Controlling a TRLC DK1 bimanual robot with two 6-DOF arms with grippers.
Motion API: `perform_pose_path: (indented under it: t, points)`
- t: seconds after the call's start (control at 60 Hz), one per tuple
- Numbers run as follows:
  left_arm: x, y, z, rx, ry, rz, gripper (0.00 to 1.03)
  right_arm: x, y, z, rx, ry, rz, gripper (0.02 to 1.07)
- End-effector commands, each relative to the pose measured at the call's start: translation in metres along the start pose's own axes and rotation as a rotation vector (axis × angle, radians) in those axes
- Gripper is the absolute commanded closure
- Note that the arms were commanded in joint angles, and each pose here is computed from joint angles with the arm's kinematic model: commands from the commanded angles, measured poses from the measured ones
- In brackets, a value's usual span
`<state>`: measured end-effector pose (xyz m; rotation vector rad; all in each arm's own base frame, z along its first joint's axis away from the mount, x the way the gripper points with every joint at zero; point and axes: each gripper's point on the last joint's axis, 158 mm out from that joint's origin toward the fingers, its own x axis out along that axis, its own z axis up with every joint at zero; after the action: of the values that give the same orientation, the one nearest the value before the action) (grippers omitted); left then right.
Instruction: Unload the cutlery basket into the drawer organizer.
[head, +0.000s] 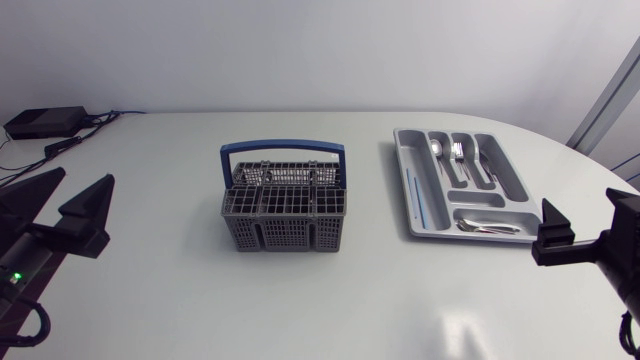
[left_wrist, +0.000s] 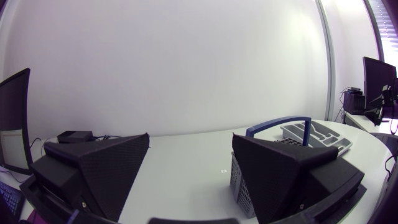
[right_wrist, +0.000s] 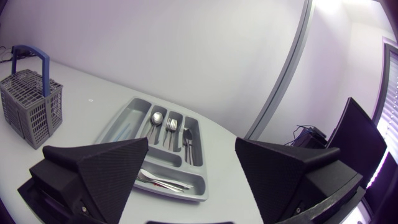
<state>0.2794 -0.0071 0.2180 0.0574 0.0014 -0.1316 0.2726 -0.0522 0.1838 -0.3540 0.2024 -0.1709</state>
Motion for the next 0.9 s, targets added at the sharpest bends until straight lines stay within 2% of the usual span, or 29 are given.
perform_pose_path:
  t: [0.0,0.633,0.883]
  points:
    - [-0.004,-0.003,-0.014,-0.036,0.017,0.005,0.04,-0.003,0.01,-0.007,0.06,-0.014,0.022,0.06]
    - [-0.025,-0.003,-0.067,-0.062,0.058,0.111,0.04,-0.022,0.056,-0.019,0.345,-0.143,0.168,0.06]
    - [-0.025,-0.003,-0.068,-0.062,0.059,0.113,0.04,-0.022,0.057,-0.02,0.349,-0.144,0.171,0.06]
